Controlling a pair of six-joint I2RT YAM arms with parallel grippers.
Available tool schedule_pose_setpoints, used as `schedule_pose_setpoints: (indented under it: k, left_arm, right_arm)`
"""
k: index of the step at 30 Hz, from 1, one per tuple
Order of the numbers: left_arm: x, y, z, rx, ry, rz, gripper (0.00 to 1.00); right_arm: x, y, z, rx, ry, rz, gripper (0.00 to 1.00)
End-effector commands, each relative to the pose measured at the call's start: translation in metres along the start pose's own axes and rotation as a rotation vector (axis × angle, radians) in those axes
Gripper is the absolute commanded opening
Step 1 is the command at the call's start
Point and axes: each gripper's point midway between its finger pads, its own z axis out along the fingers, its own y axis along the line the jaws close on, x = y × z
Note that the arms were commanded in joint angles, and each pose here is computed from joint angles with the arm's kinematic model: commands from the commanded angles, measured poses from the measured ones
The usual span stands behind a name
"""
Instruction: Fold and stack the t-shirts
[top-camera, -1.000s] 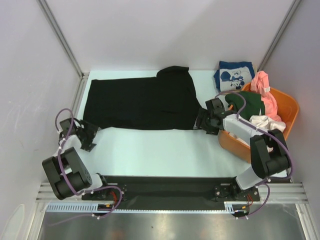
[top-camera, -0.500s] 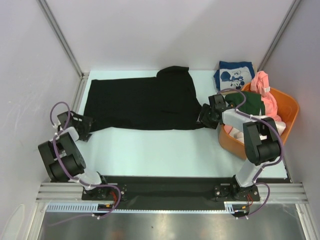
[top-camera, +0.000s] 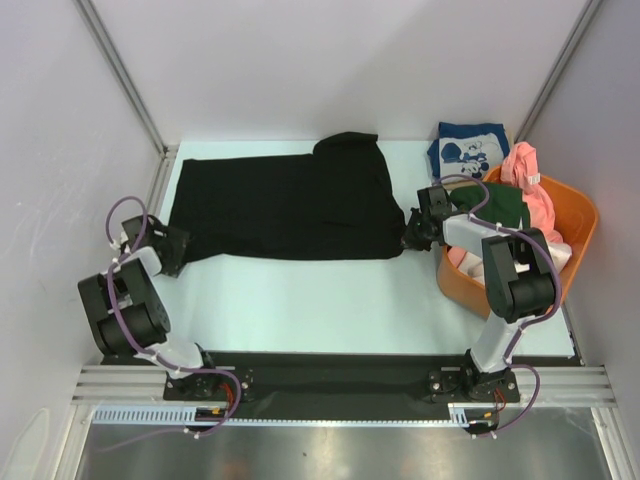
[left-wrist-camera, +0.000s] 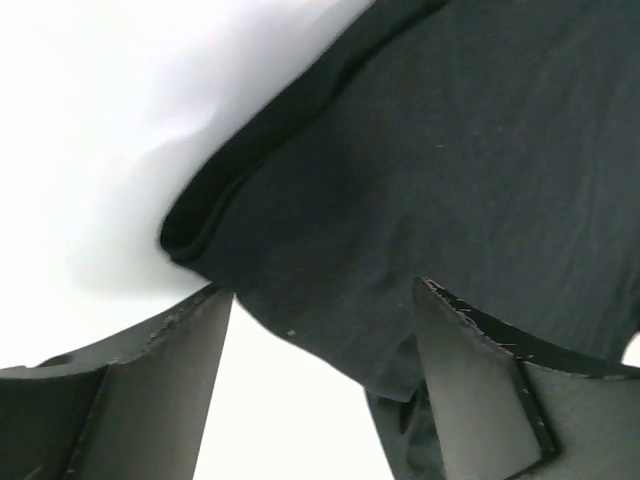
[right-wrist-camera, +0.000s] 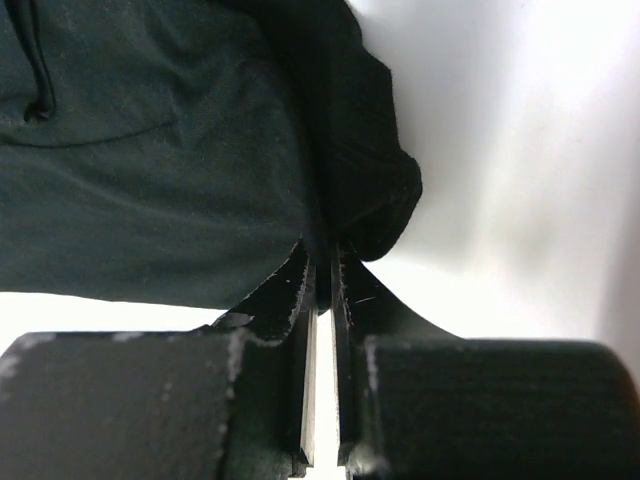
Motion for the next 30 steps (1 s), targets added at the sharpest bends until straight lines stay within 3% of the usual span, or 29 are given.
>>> schedule_pose_setpoints:
  k: [1,4,8,13,14,16,24,29,30]
  left_arm:
    - [0.004,0.022,-0.007,-0.097,-0.006,0.025,0.77]
    - [0.013,0.027,-0.001,-0.103,0.033,0.015,0.65]
    - [0.020,0.033,0.008,-0.104,0.049,0.012,0.36]
    - [0.016,0.018,0.020,-0.090,0.061,0.020,0.26]
    - [0.018,0.019,0.023,-0.103,0.076,0.024,0.14]
    - [0.009,0.007,0.023,-0.092,0.065,0.033,0.02]
    - [-0.035,-0.042,-0.006,-0.032,-0.026,0.080,0.00]
    - [-0.055,-0.090,-0.032,0.040,0.000,0.116,0.00]
    - [-0.067,-0.099,-0.044,0.055,-0.043,0.127,0.00]
  right_arm:
    - [-0.018,0.007,-0.004,-0.016,-0.043,-0.019,0.00]
    - [-0.016,0.005,-0.003,-0.014,-0.037,-0.013,0.00]
    - [-0.015,0.004,-0.003,-0.016,-0.038,-0.013,0.00]
    - [-0.012,0.002,0.001,-0.016,-0.026,-0.011,0.00]
    - [-0.012,0.003,0.002,-0.021,-0.020,-0.013,0.00]
    - [-0.013,0.004,0.002,-0.025,-0.022,-0.015,0.00]
    - [-0.048,0.020,-0.014,-0.034,-0.061,-0.033,0.00]
    - [-0.125,0.058,-0.065,-0.071,-0.174,-0.079,0.00]
    - [-0.135,0.058,-0.076,-0.065,-0.198,-0.082,0.00]
